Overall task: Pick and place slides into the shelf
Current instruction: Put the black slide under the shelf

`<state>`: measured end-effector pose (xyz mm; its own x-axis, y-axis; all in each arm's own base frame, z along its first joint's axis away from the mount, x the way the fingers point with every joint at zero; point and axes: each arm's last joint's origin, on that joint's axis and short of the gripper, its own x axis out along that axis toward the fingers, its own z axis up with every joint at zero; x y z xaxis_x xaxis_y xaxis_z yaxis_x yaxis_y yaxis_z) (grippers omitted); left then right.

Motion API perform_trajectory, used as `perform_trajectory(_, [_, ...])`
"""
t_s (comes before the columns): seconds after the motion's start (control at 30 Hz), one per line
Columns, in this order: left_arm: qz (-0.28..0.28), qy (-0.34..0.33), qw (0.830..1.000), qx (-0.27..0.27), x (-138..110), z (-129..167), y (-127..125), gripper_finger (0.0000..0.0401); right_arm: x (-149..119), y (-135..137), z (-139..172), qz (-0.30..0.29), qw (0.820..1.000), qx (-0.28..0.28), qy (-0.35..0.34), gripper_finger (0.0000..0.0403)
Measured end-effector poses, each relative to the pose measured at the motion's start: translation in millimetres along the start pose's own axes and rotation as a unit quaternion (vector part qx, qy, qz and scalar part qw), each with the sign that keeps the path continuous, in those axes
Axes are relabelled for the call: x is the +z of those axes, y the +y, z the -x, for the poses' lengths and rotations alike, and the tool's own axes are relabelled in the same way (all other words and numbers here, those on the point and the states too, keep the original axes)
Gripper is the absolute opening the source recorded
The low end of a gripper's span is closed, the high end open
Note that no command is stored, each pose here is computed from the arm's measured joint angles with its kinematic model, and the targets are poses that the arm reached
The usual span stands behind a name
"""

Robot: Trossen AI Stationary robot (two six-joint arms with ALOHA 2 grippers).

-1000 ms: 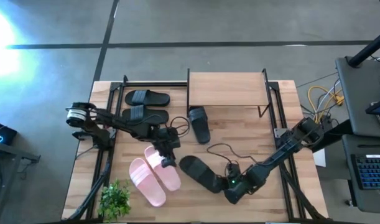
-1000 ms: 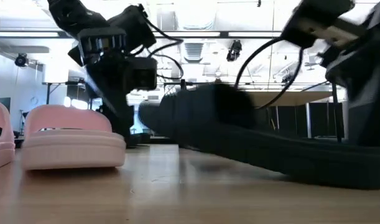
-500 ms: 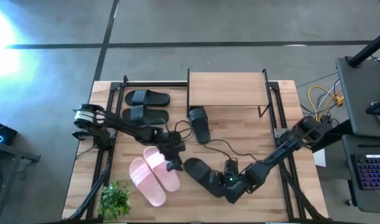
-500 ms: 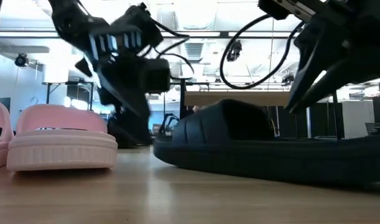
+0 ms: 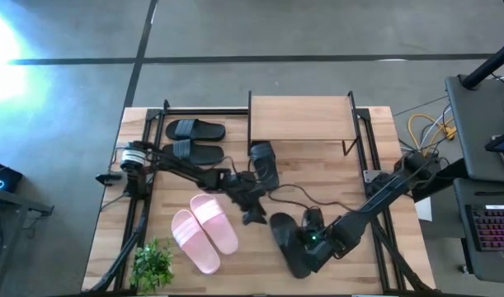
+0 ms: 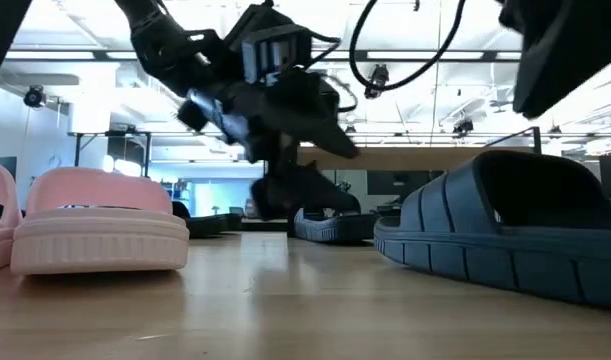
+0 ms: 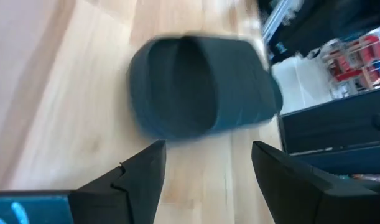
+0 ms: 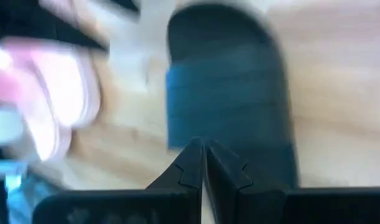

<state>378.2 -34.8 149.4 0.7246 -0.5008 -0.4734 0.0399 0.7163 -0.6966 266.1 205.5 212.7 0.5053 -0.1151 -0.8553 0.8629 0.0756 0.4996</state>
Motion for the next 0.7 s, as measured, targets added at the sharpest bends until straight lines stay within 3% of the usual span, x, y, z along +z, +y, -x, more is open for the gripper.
perform_trajectory(0.13, [-0.014,0.034,0.999,0.039,-7.6,19.8,-3.6,0.0223,-9.6,-3.3,13.3,0.079,0.996,-0.02,0.021,0.0013])
perform_trajectory(0.23, [-0.032,0.067,0.994,0.084,-17.7,38.9,-10.8,0.0223,-16.6,-9.0,27.4,0.189,0.981,-0.032,0.006,0.0013])
perform_trajectory(0.3, [-0.054,0.08,0.99,0.107,-23.2,49.8,-19.4,0.0223,-20.5,-9.5,35.0,0.277,0.96,-0.027,-0.01,0.0013])
perform_trajectory(0.4, [-0.083,0.093,0.986,0.112,-34.5,67.5,-33.9,0.0223,-17.1,-8.2,39.9,0.408,0.912,-0.044,-0.019,0.0013])
perform_trajectory(0.63, [-0.165,0.065,0.981,0.083,-56.4,100.3,-76.2,0.0223,1.2,-2.8,27.9,0.471,0.876,-0.097,0.035,0.0013])
perform_trajectory(0.7, [-0.18,0.059,0.978,0.089,-63.4,109.7,-85.4,0.0223,8.9,-2.3,21.7,0.459,0.881,-0.111,0.035,0.0013])
